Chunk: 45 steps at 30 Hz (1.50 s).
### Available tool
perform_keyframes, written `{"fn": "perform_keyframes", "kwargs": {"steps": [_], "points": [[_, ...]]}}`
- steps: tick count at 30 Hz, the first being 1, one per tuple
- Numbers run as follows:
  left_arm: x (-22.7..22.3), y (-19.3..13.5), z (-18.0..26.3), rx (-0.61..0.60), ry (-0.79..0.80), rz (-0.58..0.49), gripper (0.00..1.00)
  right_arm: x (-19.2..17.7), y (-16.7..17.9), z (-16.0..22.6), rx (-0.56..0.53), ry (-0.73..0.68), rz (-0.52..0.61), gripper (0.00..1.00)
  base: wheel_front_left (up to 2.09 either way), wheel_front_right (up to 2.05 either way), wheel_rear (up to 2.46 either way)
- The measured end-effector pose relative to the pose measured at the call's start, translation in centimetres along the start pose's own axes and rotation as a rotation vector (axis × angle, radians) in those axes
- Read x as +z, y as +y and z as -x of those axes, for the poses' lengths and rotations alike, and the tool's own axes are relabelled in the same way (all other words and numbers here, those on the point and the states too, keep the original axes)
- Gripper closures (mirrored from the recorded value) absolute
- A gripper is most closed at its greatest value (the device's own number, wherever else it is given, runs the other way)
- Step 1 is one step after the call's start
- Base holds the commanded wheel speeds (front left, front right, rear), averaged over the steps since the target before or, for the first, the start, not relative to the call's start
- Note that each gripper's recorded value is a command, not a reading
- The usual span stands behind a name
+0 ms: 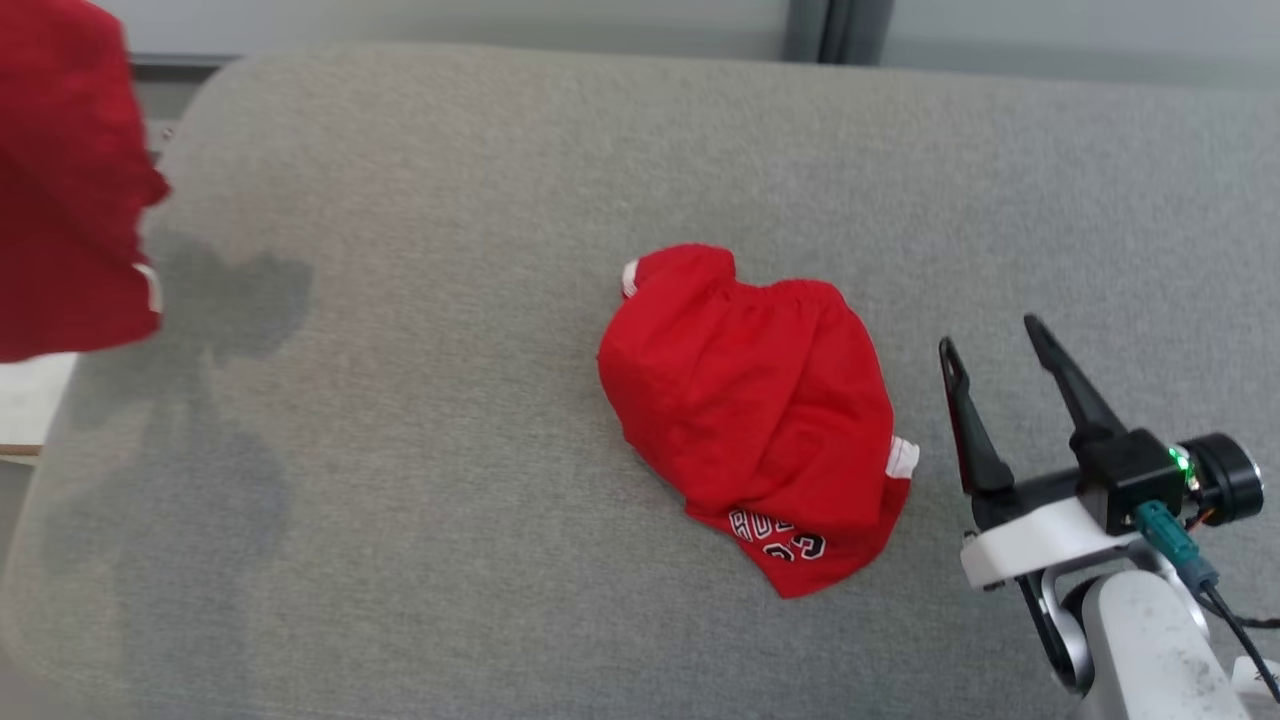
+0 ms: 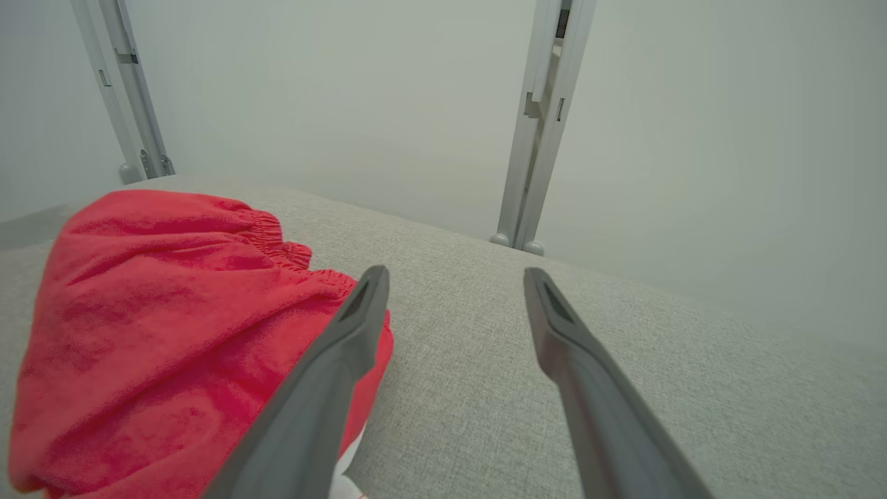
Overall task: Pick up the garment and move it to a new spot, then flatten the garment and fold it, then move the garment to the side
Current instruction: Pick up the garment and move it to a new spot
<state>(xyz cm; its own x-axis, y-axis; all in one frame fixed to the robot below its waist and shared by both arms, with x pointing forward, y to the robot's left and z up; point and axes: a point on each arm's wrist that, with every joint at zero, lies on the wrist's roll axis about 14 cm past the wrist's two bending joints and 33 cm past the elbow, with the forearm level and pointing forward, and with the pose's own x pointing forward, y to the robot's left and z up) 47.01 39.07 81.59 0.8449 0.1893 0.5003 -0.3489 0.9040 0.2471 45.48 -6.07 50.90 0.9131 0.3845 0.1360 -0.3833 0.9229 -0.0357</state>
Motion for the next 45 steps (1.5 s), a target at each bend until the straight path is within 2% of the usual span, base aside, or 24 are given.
{"fn": "perform_keyframes", "kwargs": {"steps": [5, 11, 14, 20, 28, 31, 32, 34, 37, 38, 40, 42, 45], "points": [[-3.8, -0.7, -3.1, 0.041, 0.042, -0.011, 1.0, -1.4, -2.8, -1.0, -0.064, 0.007, 0.021, 0.0, 0.0, 0.0, 0.0], [-12.3, -2.2, -4.6, 0.094, 0.167, 0.017, 1.0, -5.0, -5.7, -0.9, -0.13, 0.075, 0.036, 0.0, 0.0, 0.0, 0.0], [-17.0, -4.4, -4.4, 0.085, 0.242, 0.047, 1.0, -7.1, -6.7, -0.6, -0.153, 0.12, 0.043, 0.0, 0.0, 0.0, 0.0], [-26.8, -8.9, -1.4, 0.058, 0.447, 0.118, 1.0, -10.6, -7.5, -0.2, -0.17, 0.192, 0.036, 0.0, 0.0, 0.0, 0.0], [-36.5, -11.4, 5.6, 0.092, 0.75, 0.203, 1.0, -12.3, -7.8, -0.1, -0.174, 0.217, 0.032, 0.0, 0.0, 0.0, 0.0], [-38.2, -12.1, 7.7, 0.106, 0.822, 0.244, 0.8, -12.4, -7.9, -0.1, -0.177, 0.219, 0.033, 0.0, 0.0, 0.0, 0.0], [-38.6, -12.3, 8.5, 0.108, 0.847, 0.26, 0.64, -12.3, -7.9, -0.1, -0.177, 0.218, 0.033, 0.0, 0.0, 0.0, 0.0], [-39.2, -13.0, 9.7, 0.108, 0.878, 0.296, 0.56, -12.3, -7.9, -0.1, -0.176, 0.217, 0.033, 0.0, 0.0, 0.0, 0.0], [-40.0, -14.4, 11.9, 0.091, 0.944, 0.343, 0.52, -12.1, -7.8, -0.2, -0.174, 0.214, 0.032, 0.0, 0.0, 0.0, 0.0], [-40.2, -14.8, 12.8, 0.084, 0.968, 0.356, 0.32, -12.0, -7.8, -0.2, -0.173, 0.212, 0.032, 0.0, 0.0, 0.0, 0.0], [-40.3, -15.2, 13.8, 0.068, 0.988, 0.36, 0.13, -11.7, -7.7, -0.3, -0.172, 0.207, 0.031, 0.0, 0.0, 0.0, 0.0], [-40.0, -15.5, 14.5, 0.039, 0.992, 0.34, 0.0, -11.4, -7.8, -0.3, -0.174, 0.202, 0.028, 0.0, 0.0, 0.0, 0.0], [-39.8, -16.6, 16.3, 0.015, 1.017, 0.36, 0.0, -10.8, -7.7, -0.4, -0.176, 0.192, 0.025, 0.0, 0.0, 0.0, 0.0]]}}
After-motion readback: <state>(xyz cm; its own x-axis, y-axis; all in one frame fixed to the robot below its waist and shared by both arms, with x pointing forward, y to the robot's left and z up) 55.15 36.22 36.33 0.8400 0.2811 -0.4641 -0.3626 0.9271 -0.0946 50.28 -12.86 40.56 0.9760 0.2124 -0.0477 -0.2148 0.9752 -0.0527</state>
